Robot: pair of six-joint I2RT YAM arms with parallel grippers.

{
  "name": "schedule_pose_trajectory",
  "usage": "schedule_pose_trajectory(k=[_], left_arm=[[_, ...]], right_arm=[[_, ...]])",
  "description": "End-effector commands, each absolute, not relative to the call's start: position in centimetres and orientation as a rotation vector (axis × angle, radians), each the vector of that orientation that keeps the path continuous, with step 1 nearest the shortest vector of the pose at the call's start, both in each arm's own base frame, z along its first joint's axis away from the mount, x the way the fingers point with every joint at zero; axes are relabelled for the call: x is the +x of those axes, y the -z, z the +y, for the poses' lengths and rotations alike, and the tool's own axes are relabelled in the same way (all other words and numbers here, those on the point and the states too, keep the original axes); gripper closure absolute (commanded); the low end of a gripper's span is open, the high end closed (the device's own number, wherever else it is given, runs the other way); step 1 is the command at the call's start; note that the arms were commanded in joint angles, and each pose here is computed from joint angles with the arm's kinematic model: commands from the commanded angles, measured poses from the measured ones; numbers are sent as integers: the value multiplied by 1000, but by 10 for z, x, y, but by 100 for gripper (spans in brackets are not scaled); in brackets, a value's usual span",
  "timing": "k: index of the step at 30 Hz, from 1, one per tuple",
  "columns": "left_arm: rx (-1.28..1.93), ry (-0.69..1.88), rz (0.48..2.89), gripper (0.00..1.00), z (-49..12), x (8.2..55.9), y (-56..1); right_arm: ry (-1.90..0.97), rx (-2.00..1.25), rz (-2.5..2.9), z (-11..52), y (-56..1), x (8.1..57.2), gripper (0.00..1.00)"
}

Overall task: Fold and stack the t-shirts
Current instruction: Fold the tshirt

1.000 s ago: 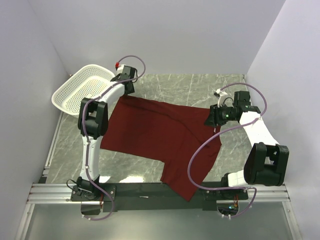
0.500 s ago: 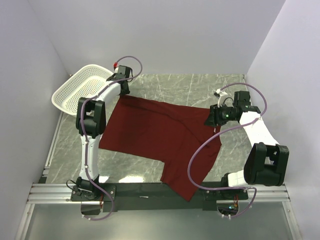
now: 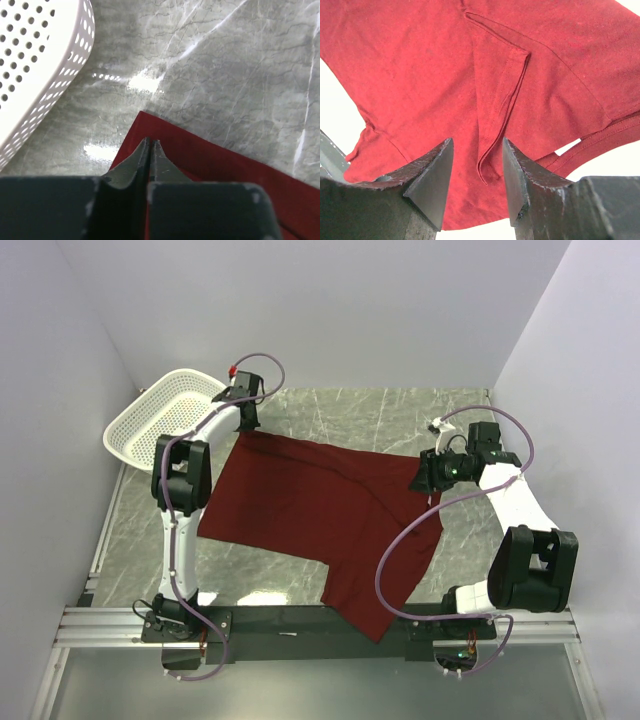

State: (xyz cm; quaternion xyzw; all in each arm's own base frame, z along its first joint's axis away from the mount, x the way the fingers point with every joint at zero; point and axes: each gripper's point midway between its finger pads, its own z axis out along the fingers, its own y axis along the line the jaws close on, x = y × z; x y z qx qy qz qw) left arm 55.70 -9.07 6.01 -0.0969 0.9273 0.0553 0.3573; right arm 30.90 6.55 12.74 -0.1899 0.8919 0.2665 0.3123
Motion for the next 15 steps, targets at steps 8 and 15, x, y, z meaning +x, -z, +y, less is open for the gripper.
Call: schedule_pose_trajectory(k=[8, 15], left_arm=[[-227, -112, 2371, 100, -88, 549, -76], [-217, -72, 2337, 100, -84, 522, -91]], right_arm=[[-672, -520, 2295, 66, -142, 314, 49], [-664, -530, 2284, 66, -145, 314, 49]])
